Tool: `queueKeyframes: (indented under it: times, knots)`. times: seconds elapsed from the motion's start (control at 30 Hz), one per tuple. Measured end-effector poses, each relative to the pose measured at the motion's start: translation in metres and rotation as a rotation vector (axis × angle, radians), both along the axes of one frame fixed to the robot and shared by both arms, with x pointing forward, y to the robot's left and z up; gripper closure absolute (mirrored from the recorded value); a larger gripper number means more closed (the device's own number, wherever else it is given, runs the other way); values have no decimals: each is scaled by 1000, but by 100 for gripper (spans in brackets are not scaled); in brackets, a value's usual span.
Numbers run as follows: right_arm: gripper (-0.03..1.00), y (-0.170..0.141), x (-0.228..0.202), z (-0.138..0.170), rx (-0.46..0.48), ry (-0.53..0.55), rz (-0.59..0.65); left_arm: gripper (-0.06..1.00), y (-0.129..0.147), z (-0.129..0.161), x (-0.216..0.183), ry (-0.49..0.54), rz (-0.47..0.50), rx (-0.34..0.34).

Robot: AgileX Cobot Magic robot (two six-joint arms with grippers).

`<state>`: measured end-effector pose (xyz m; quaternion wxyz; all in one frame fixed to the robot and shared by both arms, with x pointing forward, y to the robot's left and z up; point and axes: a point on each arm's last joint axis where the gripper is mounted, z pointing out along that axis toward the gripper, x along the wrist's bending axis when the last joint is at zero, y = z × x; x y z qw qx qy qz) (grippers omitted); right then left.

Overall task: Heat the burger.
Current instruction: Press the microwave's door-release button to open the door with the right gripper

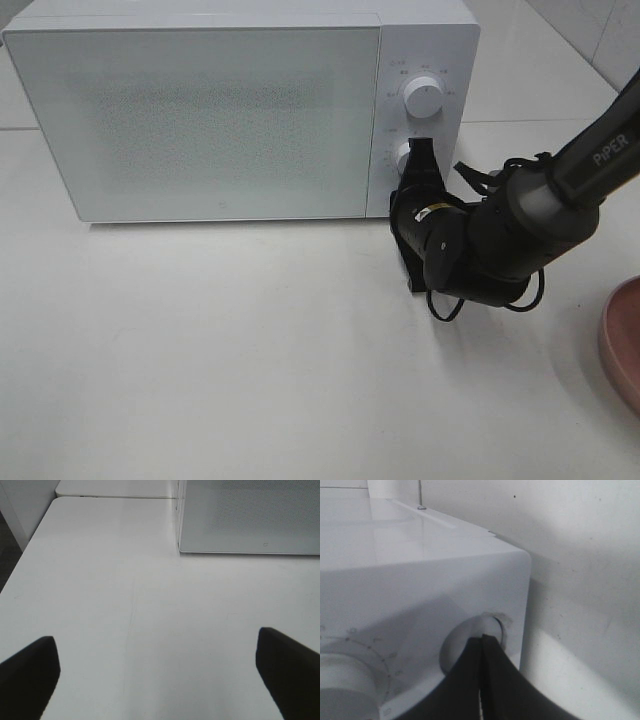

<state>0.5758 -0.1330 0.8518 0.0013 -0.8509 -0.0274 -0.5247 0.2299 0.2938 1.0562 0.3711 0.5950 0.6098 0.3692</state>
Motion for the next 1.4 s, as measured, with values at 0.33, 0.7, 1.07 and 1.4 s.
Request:
queueKeyframes:
  times: [0.33,0.7,1.07,1.4]
  knots:
    - [95,2,4,-1,25,2,-38,-5,0,0,0,0,0,0]
    - [95,8,13,-4,62,-23,-101,-5,0,0,0,0,0,0]
    - [94,9,13,-4,84,-27,-119,-5,0,0,0,0,0,0]
    - [94,9,12,-3,86,-31,-116,-5,0,0,0,0,0,0]
